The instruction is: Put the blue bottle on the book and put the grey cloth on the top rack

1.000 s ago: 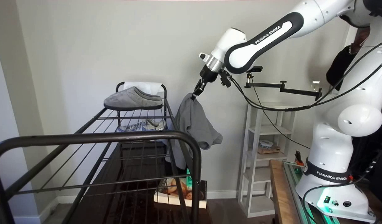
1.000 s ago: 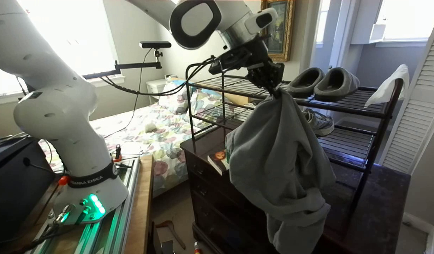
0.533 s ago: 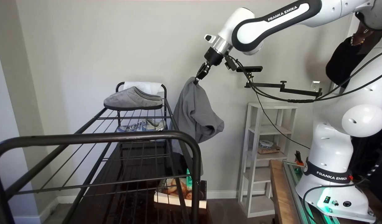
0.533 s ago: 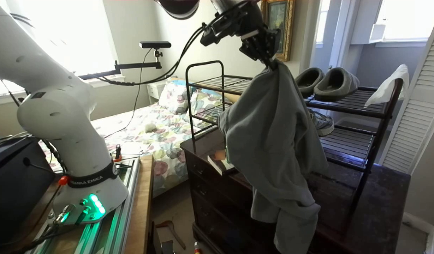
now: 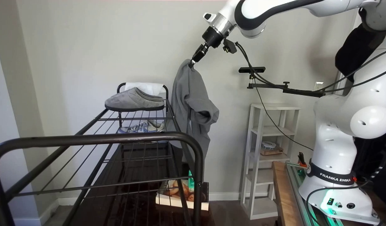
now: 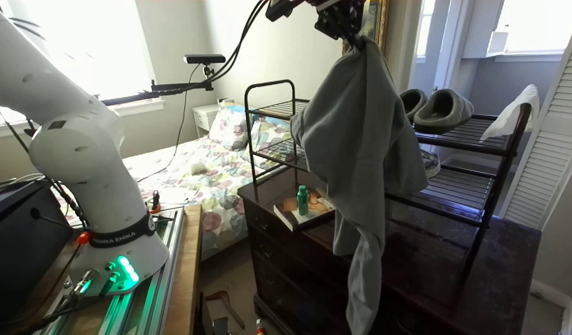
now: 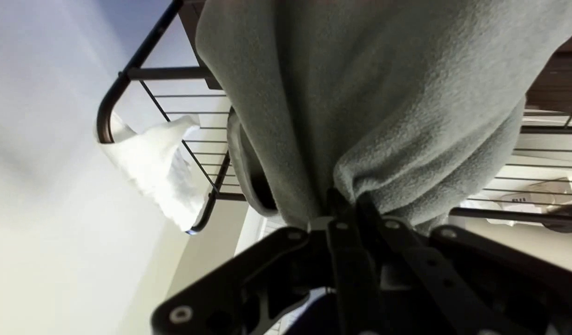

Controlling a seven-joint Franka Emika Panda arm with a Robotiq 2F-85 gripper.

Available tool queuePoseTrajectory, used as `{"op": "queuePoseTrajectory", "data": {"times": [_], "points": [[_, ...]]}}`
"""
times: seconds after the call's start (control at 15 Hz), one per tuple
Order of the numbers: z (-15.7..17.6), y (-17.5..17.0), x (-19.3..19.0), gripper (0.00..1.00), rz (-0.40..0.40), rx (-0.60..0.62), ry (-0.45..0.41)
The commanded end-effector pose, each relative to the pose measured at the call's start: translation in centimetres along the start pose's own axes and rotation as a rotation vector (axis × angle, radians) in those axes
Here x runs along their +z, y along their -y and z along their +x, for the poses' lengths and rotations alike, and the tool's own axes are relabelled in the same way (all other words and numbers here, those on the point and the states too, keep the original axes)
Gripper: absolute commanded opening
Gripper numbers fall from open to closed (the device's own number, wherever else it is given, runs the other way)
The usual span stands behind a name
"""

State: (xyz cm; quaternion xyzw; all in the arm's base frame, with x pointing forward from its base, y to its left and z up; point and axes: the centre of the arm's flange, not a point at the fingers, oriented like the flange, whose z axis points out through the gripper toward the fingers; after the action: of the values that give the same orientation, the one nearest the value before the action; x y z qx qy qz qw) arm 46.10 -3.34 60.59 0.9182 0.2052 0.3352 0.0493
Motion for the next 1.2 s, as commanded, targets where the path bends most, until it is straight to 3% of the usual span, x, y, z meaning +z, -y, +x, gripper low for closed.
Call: {"op": "queuePoseTrajectory", "data": {"times": [0.0,0.4,0.67,0.87,1.13], "points": [[4.5,0.5,-2.4,0.02,0.055,-0.025,-0.04],[10.3,2.7,-6.2,0.02,0.099,-0.057,-0.084],[14.0,4.1,-7.3,0.02,0.116,-0.108,-0.158],[16.4,5.3,-6.2,0.02,0.17,-0.122,-0.255],[19.8,6.1,-2.6,0.02,0.248,-0.123,-0.304]]}}
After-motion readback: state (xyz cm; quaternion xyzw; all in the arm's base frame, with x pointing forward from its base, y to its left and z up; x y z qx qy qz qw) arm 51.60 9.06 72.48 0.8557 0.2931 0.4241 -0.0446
